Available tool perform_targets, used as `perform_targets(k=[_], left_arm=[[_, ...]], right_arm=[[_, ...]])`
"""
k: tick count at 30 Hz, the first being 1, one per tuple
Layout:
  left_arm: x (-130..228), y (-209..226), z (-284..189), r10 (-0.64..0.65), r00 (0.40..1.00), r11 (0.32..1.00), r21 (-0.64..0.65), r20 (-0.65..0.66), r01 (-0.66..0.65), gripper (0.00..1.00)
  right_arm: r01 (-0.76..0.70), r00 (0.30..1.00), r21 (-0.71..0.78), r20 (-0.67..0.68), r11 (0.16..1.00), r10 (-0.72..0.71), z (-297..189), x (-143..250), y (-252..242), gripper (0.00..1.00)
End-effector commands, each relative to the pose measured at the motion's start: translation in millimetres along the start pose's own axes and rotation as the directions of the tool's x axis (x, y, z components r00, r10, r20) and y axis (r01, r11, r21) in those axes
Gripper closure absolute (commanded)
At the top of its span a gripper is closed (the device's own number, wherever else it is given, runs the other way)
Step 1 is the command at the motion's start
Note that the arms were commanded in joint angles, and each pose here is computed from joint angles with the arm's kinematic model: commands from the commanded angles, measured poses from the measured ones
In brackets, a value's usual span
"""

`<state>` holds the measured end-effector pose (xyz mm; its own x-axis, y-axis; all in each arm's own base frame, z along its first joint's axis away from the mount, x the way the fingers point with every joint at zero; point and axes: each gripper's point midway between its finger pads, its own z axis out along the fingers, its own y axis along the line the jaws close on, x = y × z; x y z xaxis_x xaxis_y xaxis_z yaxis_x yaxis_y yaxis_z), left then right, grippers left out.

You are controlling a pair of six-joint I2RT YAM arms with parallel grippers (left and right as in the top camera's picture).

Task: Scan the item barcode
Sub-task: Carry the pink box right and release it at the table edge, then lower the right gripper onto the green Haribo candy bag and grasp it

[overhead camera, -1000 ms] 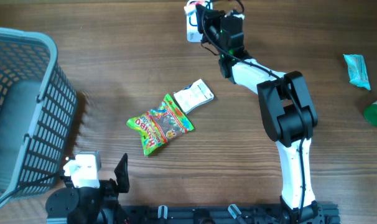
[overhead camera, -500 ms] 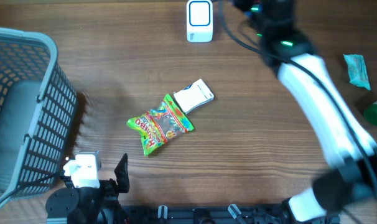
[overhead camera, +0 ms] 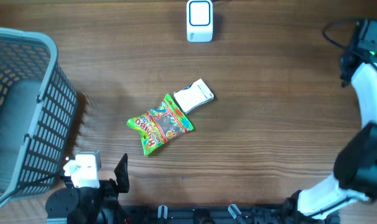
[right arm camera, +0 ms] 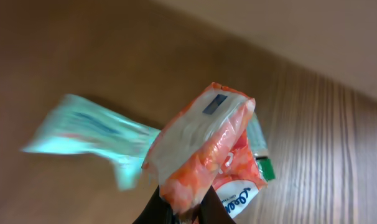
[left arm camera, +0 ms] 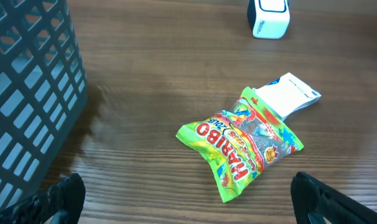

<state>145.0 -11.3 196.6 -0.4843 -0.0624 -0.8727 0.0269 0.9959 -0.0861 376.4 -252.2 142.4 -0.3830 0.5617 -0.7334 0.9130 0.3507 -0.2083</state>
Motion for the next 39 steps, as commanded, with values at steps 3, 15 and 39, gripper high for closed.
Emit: perform_targets(k=[3, 15, 39], left_arm=[[1.0, -2.1, 1.2, -0.015, 1.000, 1.000, 0.013, -0.003, 0.015, 0.00], [0.9, -2.2, 1.1, -0.015, 1.000, 1.000, 0.014, -0.003, 0.015, 0.00], [1.0, -2.2, 1.2, -0.015, 1.000, 1.000, 0.014, -0.003, 0.015, 0.00]], right_arm=[[0.143, 0.979, -0.115, -0.128, 0.983, -0.157, 49.6, 42.5, 30.0, 0.95], [-0.065, 0.995, -0.571, 0.027, 0.818, 0.098, -133.2, -85.8, 21.9, 0.00], [0.182, 0.199, -0.976, 0.158, -0.122, -0.967, -419.4, 381.3, 75.4, 0.00]])
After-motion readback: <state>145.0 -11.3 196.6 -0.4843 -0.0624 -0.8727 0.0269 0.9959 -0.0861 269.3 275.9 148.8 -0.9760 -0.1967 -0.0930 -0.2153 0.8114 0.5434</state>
